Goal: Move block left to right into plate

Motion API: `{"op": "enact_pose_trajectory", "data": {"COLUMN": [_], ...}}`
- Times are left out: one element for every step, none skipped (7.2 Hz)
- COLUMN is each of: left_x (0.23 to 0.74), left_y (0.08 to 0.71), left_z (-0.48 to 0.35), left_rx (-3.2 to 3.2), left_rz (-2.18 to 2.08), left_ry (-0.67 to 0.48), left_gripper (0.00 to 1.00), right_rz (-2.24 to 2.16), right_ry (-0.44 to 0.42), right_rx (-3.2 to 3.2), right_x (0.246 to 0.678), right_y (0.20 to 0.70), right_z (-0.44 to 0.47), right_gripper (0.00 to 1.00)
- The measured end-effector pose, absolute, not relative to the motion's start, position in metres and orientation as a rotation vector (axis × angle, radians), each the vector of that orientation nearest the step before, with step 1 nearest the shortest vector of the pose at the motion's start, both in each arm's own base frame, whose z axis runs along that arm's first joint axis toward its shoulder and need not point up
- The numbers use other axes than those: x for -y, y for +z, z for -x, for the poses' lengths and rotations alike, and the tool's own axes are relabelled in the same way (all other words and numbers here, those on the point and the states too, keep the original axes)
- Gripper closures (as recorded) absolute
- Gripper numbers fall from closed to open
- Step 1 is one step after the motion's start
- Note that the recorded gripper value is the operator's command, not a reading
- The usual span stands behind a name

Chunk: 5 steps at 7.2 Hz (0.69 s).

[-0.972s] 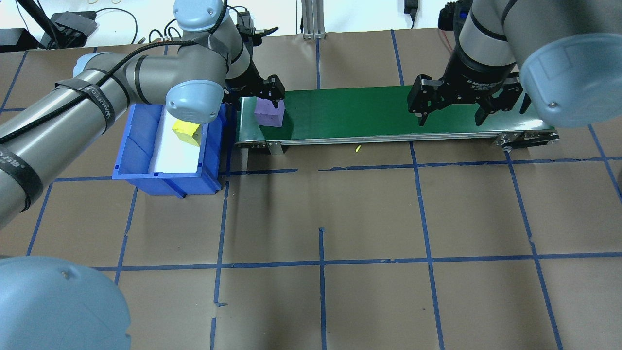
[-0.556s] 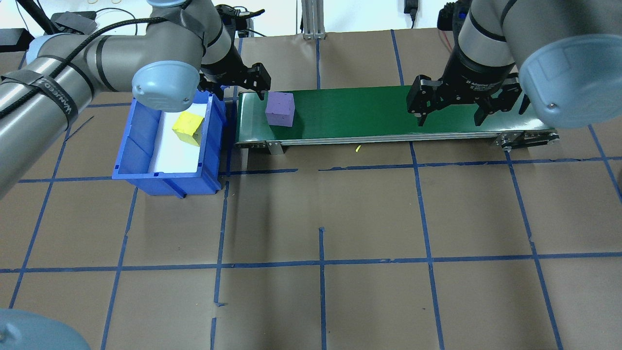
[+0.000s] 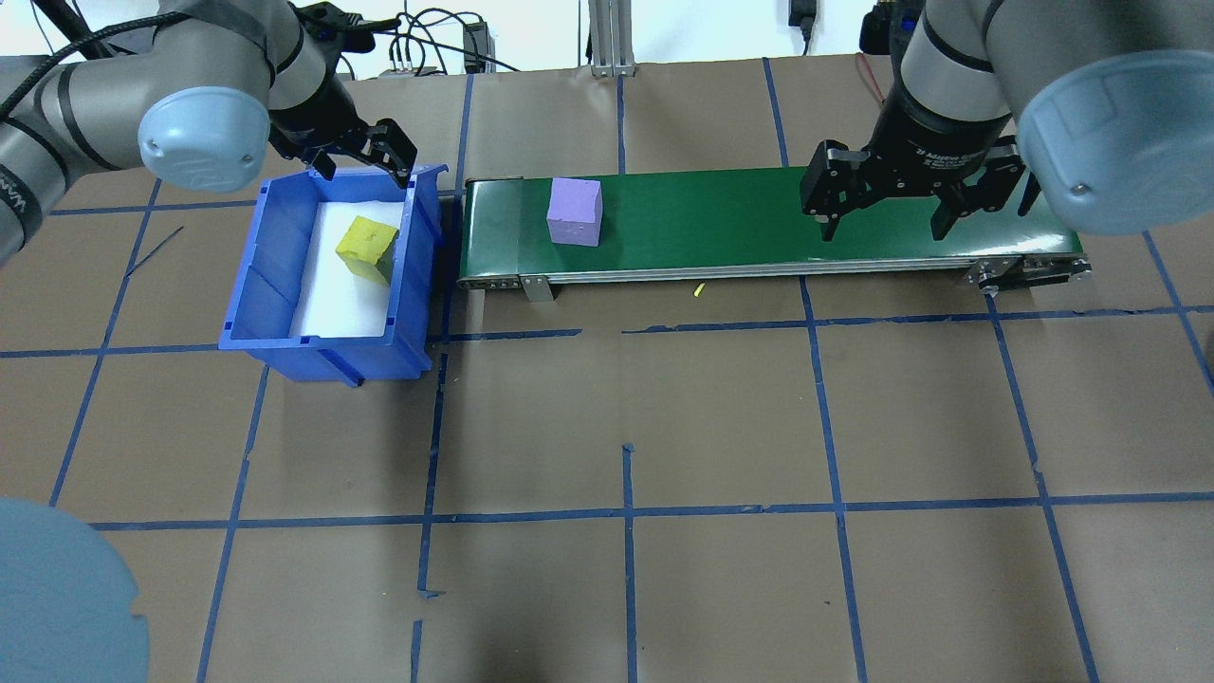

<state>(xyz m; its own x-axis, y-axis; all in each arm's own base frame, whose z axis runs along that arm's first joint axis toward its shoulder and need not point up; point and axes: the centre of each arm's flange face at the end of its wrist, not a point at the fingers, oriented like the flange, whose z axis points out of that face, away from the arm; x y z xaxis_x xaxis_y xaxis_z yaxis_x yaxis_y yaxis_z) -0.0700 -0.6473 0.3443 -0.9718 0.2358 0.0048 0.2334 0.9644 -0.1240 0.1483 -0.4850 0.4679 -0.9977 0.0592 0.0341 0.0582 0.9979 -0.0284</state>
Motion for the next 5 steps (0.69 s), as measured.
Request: {"op": "enact_pose_trajectory", "data": {"left_x": [0.65,0.653,0.654,0.654,0.652], "left_y": [0.327,0.315,0.308,0.3,0.29], "left_z": [0.052,0.042,0.037,0.03,0.022], "left_rx": [3.086,3.079,3.079,3.077,3.073], "left_rz": [0.425,0.444,0.443,0.427,0.4], "left_ry": [0.151,0.13,0.126,0.113,0.09], "left_gripper": [0.0,0.0,0.02,0.02,0.02], "right_rz": [0.1,0.115,0.133,0.151,0.154], "right_ry": [0.037,0.038,0.045,0.054,0.06], "right_rx": [3.089,3.069,3.061,3.059,3.057], "right_x": [0.487,0.49,0.496,0.503,0.508], "right_y": [0.464,0.459,0.453,0.446,0.441], "right_z": [-0.146,-0.144,-0.144,-0.144,-0.144], "right_gripper": [0.0,0.0,0.0,0.0,0.0]}}
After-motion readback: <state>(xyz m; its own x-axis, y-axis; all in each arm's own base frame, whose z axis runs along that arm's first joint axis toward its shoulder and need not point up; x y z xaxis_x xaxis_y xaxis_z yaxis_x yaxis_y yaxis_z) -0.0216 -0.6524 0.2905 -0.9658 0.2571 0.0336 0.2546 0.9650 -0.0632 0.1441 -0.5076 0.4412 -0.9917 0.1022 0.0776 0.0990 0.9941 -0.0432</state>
